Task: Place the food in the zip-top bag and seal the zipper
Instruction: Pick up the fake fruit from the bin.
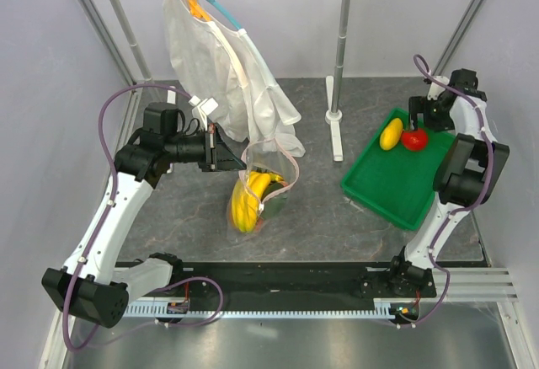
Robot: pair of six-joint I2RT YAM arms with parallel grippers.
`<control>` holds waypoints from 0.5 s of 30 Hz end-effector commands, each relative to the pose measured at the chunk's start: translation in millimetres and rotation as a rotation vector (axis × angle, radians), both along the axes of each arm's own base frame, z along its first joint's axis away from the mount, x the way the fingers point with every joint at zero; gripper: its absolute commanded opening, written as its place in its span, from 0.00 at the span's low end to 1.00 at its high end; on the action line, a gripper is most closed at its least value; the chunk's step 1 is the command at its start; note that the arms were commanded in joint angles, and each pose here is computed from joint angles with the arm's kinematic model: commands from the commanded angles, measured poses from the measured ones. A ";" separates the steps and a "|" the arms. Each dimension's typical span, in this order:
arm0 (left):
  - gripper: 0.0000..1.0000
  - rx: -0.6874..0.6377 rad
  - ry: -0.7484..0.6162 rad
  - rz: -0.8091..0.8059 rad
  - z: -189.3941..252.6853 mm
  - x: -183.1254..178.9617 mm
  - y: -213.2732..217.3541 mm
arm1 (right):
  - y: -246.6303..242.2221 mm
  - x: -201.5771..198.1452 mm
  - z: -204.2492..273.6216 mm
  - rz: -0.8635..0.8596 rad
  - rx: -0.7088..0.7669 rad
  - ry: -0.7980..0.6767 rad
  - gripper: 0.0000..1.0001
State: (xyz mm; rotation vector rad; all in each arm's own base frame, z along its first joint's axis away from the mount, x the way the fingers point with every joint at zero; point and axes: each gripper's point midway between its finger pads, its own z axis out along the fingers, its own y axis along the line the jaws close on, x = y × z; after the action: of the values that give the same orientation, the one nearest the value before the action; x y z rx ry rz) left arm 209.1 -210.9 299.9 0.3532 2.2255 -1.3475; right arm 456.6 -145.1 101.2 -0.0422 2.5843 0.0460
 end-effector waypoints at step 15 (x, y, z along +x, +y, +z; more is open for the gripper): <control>0.02 -0.013 -0.026 -0.025 3.5 1.3 -1.3 | 4.2 -0.3 -52.0 -0.061 0.042 0.002 0.98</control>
State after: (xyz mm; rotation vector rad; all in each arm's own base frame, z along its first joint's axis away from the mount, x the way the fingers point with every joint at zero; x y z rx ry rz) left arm 210.4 -211.2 298.2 0.3497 2.2327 -1.3486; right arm 441.7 -138.8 46.4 0.0377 2.6408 0.0815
